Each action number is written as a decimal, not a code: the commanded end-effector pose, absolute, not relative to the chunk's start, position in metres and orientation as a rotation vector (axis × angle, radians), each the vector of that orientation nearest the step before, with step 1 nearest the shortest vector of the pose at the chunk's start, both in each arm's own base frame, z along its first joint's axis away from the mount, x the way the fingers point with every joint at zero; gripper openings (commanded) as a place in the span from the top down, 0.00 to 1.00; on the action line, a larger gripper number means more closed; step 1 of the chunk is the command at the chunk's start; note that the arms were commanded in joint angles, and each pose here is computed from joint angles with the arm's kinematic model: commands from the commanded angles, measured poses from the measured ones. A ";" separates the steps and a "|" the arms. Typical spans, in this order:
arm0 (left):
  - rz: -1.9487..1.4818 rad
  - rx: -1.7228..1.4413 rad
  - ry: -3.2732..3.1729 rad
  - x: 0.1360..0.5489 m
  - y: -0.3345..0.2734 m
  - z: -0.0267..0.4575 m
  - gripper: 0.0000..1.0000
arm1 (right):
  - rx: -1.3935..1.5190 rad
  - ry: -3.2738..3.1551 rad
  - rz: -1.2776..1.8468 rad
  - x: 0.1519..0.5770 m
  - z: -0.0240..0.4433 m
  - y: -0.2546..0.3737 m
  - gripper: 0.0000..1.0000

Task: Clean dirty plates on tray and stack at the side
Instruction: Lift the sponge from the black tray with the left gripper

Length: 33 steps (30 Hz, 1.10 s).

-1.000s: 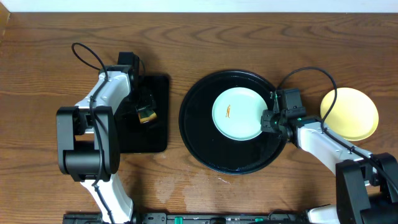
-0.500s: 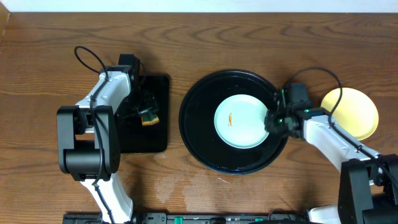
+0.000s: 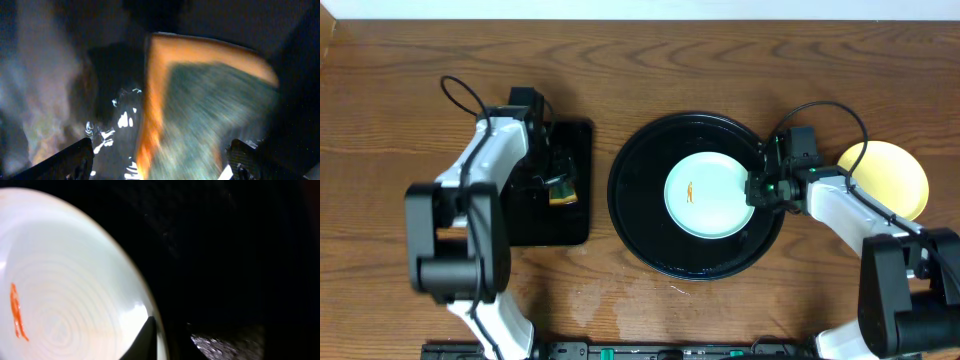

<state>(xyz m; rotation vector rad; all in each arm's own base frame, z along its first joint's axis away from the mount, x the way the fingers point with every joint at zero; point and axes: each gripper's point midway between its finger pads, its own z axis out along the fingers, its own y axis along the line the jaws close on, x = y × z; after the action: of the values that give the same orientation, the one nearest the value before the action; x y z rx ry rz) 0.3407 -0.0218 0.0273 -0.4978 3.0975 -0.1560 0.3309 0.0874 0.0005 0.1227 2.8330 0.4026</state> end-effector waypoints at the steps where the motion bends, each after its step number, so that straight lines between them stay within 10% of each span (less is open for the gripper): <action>1: -0.197 -0.423 2.989 0.348 -0.025 0.067 0.13 | 0.176 2.897 0.461 0.322 -0.020 0.092 0.99; 16: -0.153 -0.428 3.077 0.339 -0.025 0.008 0.48 | 0.140 2.889 0.420 0.326 -0.023 0.088 0.99; 21: -0.139 -0.342 3.146 0.335 -0.032 -0.023 0.92 | 0.139 2.885 0.420 0.327 -0.023 0.089 0.99; 29: -0.097 -0.359 3.168 0.330 -0.025 -0.013 0.92 | 0.142 2.896 0.419 0.324 -0.023 0.088 0.99; 33: -0.070 -0.358 3.097 0.337 -0.019 0.016 0.58 | 0.141 2.897 0.419 0.324 -0.023 0.088 0.99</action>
<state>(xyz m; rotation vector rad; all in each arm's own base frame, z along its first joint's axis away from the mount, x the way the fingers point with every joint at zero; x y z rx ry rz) 0.3361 -0.0293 0.0004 -0.3566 3.1312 -0.1280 0.3395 0.0968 0.0006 0.1227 2.8132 0.4763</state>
